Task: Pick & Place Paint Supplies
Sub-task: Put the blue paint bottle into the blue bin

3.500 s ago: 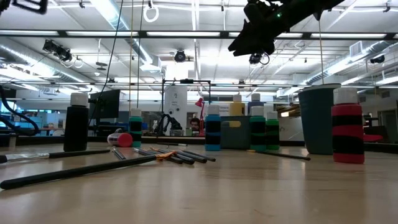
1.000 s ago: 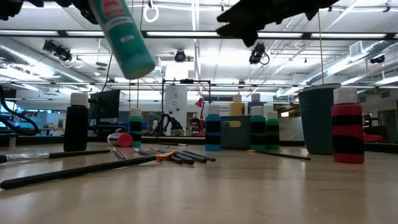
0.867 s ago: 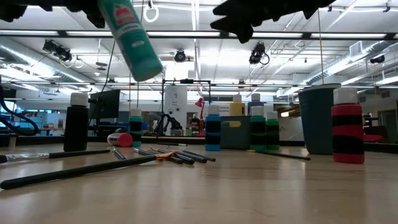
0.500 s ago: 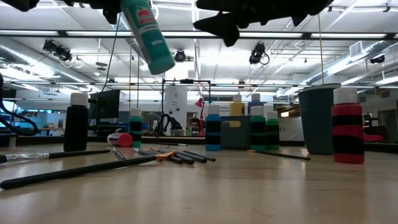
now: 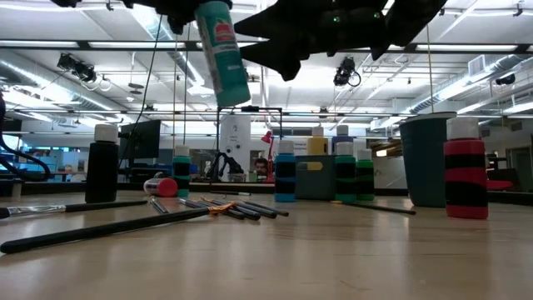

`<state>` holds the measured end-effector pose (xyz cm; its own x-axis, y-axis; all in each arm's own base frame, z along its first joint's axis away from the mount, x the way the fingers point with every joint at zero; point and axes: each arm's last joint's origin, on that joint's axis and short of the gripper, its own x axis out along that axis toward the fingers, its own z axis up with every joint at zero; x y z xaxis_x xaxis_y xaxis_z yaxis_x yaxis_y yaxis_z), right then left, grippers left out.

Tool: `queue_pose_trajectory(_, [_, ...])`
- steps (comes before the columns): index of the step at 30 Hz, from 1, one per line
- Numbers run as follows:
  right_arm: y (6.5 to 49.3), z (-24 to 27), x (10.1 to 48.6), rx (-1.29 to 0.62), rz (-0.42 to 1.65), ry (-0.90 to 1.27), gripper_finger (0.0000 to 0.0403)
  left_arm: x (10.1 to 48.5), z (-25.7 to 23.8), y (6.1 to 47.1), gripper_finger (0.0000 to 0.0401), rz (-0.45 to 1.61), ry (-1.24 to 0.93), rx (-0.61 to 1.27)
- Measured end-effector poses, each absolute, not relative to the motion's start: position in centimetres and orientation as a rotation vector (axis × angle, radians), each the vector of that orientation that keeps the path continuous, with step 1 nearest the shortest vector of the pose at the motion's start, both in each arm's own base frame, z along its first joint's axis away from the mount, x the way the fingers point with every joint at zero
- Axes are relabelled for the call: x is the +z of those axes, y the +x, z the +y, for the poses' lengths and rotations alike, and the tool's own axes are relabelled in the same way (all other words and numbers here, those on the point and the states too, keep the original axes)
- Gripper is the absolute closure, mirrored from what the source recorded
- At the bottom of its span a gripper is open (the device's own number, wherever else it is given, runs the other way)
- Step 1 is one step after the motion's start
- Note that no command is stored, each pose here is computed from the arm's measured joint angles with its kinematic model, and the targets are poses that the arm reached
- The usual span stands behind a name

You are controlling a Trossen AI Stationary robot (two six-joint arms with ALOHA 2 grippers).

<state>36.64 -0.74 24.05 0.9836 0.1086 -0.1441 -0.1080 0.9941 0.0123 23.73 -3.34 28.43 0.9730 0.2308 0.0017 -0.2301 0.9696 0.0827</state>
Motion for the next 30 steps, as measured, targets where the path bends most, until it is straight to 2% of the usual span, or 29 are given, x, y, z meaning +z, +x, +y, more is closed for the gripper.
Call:
queue_pose_trajectory(11, [36.7,-0.9,24.2,0.070,0.134,-0.052,0.0106,29.7,-3.1,26.0,0.0284,-0.007,0.081,0.201])
queue_pose_trajectory(20, [36.6,-0.8,24.1,0.091,0.143,-0.050,0.0176,29.7,-2.5,26.1,0.0283,-0.006,0.064,0.221])
queue_pose_trajectory(24, [36.6,-0.8,24.0,0.094,0.148,-0.038,0.0197,29.9,-2.5,26.0,0.0259,-0.012,0.084,0.222])
queue_pose_trajectory(30, [36.6,-0.8,24.0,0.096,0.153,-0.025,0.0199,30.1,-2.5,26.0,0.0230,-0.019,0.128,0.211])
